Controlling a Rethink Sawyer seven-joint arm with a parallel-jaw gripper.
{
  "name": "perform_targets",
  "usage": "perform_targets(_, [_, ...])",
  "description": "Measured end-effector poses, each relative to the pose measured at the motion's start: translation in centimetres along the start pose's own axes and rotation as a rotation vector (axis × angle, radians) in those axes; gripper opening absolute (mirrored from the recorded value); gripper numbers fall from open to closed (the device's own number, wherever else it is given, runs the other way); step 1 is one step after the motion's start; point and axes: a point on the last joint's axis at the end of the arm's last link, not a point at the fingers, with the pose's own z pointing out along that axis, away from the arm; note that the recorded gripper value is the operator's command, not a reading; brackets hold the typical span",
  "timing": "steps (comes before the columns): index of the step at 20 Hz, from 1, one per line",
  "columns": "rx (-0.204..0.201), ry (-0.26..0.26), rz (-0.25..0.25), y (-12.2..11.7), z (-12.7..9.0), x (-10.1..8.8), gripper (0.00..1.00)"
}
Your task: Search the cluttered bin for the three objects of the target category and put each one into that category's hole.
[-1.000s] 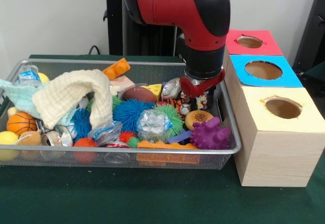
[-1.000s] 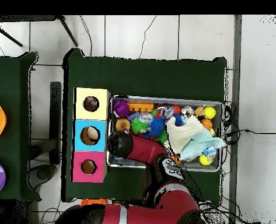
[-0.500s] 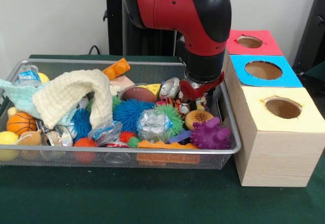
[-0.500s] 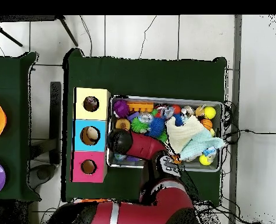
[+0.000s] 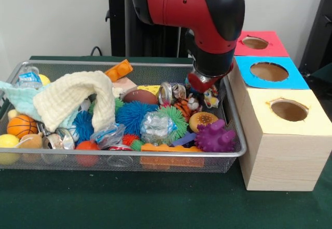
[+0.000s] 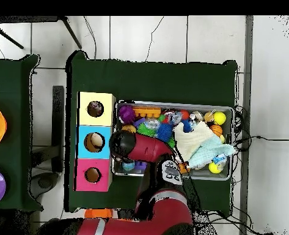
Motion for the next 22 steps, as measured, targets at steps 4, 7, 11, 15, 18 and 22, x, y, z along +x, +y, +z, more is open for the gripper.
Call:
perform_targets(4, [-0.060, 0.056, -0.008, 1.2, -0.5, 0.5, 1.00])
perform_targets(7, [-0.068, 0.063, -0.007, 1.3, -0.5, 0.5, 1.00])
perform_targets(11, [-0.067, 0.062, -0.006, 1.2, -0.2, 0.5, 0.00])
perform_targets(15, [-0.046, 0.045, -0.006, 1.0, 0.3, 0.4, 0.00])
perform_targets(18, [-0.034, 0.032, -0.002, 0.9, 1.0, 0.5, 0.00])
perform_targets(22, [-0.012, -0.003, 0.008, 0.6, 1.9, 0.7, 0.00])
